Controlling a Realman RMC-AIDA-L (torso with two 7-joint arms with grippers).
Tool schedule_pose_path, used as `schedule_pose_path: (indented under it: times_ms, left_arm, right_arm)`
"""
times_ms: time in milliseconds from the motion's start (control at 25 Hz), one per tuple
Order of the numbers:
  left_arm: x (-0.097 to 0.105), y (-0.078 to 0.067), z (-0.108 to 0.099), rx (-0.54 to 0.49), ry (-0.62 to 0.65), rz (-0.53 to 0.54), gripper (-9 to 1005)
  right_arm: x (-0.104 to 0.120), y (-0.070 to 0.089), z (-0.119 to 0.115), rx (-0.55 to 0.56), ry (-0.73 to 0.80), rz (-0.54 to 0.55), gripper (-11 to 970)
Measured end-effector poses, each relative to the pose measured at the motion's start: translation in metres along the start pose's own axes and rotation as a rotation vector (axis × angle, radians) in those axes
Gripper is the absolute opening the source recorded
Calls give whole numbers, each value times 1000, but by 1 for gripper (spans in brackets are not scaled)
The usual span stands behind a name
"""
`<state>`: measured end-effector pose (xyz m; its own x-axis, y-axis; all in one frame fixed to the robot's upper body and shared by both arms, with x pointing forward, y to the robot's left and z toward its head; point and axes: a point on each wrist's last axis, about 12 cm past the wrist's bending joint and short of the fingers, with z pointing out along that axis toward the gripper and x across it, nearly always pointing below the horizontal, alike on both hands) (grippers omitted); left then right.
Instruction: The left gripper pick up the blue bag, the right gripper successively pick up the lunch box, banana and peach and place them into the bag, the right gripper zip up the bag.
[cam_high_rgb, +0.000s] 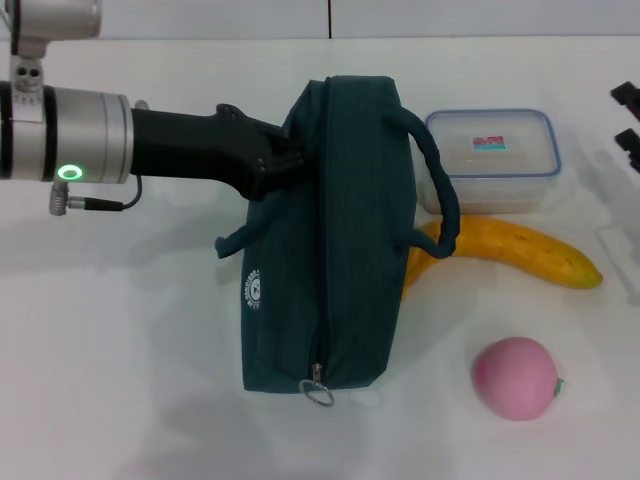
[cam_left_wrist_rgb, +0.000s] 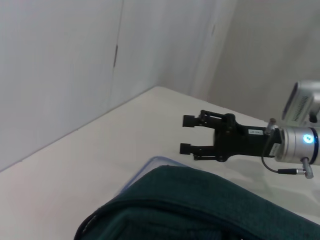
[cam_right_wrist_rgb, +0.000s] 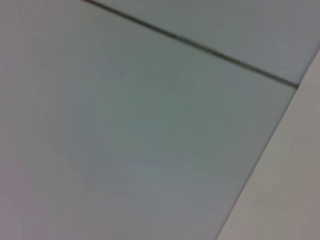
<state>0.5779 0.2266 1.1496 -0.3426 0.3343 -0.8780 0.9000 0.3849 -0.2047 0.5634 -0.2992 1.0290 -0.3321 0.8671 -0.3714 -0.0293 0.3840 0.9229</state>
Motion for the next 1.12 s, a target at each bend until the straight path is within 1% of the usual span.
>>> schedule_pose_path:
  times_ms: [280, 560, 800, 960, 1120]
  left_arm:
    - [-1, -2, 5, 13, 1, -1, 123]
    - [1, -4, 10, 23, 14, -2, 123]
    - [2, -5, 11, 26, 13, -5, 121]
    - [4, -5, 11, 28, 14, -12, 120]
    - [7, -5, 10, 25, 17, -17, 119]
  right_arm:
    - [9, 11, 13, -24, 98, -1, 801]
    - [14, 9, 13, 4, 135, 23, 799]
    - [25, 12, 16, 4, 194, 30, 798]
    - [34, 15, 16, -9, 205, 54, 798]
    - [36, 17, 17, -19, 188, 66, 797]
